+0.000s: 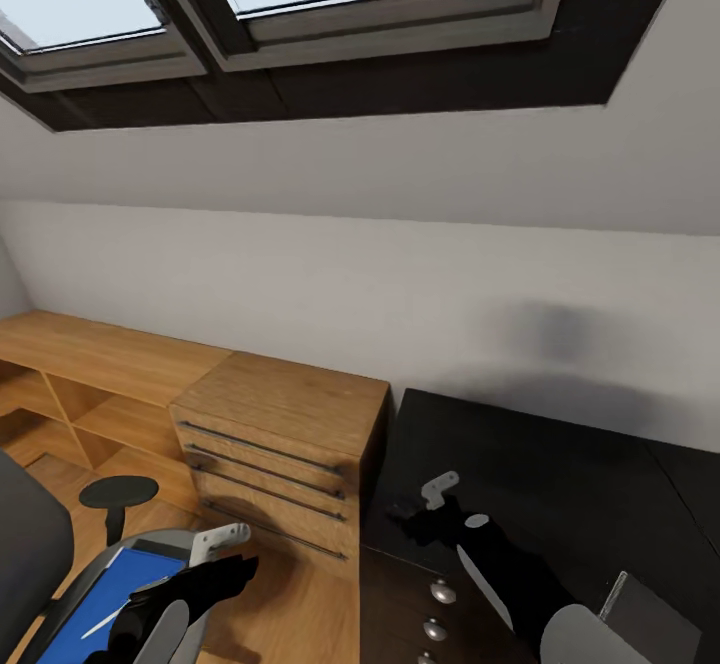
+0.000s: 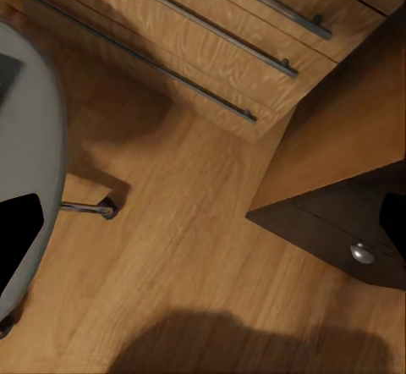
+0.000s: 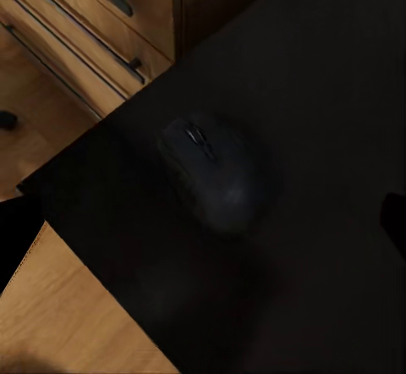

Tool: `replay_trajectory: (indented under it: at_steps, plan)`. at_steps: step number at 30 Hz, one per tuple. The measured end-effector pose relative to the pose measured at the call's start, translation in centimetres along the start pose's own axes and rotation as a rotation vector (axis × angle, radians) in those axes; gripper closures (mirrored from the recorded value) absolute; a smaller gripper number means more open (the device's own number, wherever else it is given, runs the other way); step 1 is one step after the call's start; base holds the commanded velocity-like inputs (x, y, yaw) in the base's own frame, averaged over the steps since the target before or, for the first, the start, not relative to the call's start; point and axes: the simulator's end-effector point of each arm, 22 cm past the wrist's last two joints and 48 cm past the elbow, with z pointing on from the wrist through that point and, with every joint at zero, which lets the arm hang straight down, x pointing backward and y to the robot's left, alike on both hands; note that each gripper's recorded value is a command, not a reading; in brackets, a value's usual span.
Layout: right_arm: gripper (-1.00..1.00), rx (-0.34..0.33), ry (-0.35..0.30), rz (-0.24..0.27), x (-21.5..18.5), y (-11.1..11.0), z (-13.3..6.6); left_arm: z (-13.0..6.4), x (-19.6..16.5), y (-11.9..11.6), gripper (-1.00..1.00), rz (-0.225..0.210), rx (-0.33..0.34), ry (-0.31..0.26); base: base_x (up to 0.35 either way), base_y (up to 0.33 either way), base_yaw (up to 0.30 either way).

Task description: In the bedroom, organize the workspace by keeping the computer under the desk, ensuring the monitor is on the desk, placing the keyboard on the desk next to the monitor, placing the mouse on the desk next to the keyboard, moving the folder from the swivel chair onto the desk next to the mouse, stacking the notebook on top of the folder with the pen on top of the notebook, and positioning the swivel chair next to the desk.

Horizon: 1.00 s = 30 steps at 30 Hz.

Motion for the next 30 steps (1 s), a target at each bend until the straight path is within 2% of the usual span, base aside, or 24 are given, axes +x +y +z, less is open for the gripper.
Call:
replay_trajectory:
  at_steps: [6,9,10,17,19,30]
  plan:
    - [-1.0,-0.013,-0.009,-0.008,0.1,-0.3,-0.1,-0.1,-0.2,-0.1,-1.0,0.0,0.003,-0.005,0.14,0.0,0.0]
    - [-1.0,-0.008,-0.017,-0.028,0.5,-0.5,0.0,-0.1,-0.3,-0.1,-1.0,0.0,0.004,-0.008,0.148,0.0,0.0]
    - [-1.0,-0.047,0.0,-0.06,1.8,0.3,0.3,-0.1,-0.3,-0.1,-1.0,-0.001,0.005,-0.007,0.07,0.0,0.0]
    - [-1.0,-0.104,0.005,-0.082,2.3,1.4,0.2,-0.2,-0.5,-0.1,-1.0,-0.005,0.007,-0.01,0.028,0.0,0.0]
    - [-1.0,-0.115,0.005,-0.087,2.4,1.4,0.1,-0.5,-1.1,-0.5,-1.0,-0.008,0.02,-0.025,0.005,0.0,0.0]
    - [-1.0,-0.118,-0.028,-0.102,2.5,1.0,0.9,-0.6,-2.5,-1.6,-1.0,-0.01,0.049,-0.069,0.0,0.0,0.0]
